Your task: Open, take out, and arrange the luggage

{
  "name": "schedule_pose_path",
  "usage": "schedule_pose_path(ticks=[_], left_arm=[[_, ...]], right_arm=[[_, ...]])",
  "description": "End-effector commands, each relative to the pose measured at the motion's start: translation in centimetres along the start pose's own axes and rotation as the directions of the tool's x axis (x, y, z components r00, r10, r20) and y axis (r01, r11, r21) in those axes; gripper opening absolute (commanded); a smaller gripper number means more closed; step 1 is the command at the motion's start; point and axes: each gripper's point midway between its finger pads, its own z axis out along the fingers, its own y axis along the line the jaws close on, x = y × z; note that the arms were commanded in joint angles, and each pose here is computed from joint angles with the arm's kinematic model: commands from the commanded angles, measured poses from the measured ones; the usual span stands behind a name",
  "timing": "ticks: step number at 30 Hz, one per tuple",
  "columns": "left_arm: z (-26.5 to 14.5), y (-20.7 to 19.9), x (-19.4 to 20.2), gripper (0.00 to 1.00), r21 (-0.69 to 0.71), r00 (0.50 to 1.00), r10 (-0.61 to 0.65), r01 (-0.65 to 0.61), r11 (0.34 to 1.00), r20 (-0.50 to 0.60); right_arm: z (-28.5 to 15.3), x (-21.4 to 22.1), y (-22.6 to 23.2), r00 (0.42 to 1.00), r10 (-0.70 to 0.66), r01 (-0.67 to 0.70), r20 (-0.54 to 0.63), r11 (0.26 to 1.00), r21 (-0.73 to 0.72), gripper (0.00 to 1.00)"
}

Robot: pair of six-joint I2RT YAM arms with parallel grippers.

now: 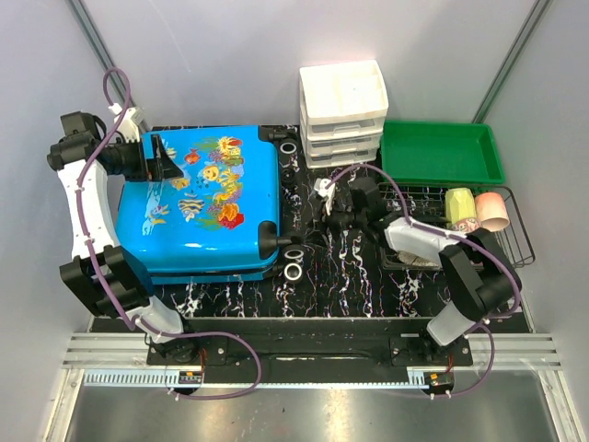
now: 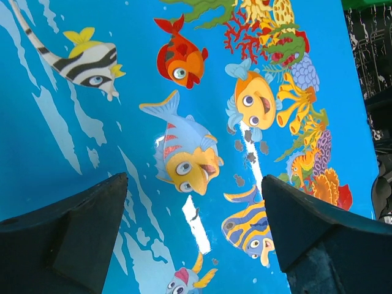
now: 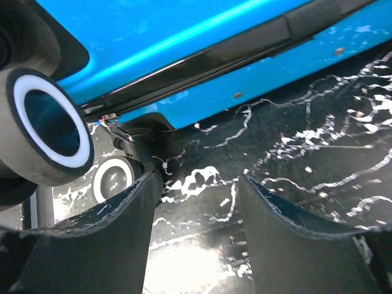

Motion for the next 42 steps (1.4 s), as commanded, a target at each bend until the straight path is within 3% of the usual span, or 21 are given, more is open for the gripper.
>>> schedule_pose_path(ticks=[1,12,31,36,42], left_arm=[[-1.0,-0.8,0.1,0.95,0.006,1.000,0.028,-0.028,1.000,0.006],[-1.0,-0.7,0.6,0.94,-0.004,1.000,-0.003,0.003,1.000,-0.016],[-0.9,0.2,2.2,0.93,-0.062,0.998,-0.027,0.023,0.998,-0.056],[-0.8,0.5,2.9,0.93,-0.074,0.997,-0.037,0.032,0.997,-0.071],[-0.9,0.7,2.9,0.93,-0.090,0.996,-0.034,0.026,0.996,-0.078]], right_arm=[[2.1,-4.2,2.9,0.964,-0.136,0.163,0.230,0.981,-0.103,0.65],[5.3,-1.8,6.9,0.951,-0.124,0.194,0.284,0.952,-0.235,0.59],[6.2,-2.2,9.7,0.932,-0.045,0.148,0.360,0.953,-0.263,0.48],[6.5,-2.8,9.5,0.923,-0.029,0.128,0.384,0.964,-0.233,0.30],[6.8,-3.3,9.2,0.912,-0.033,0.132,0.409,0.968,-0.215,0.18]])
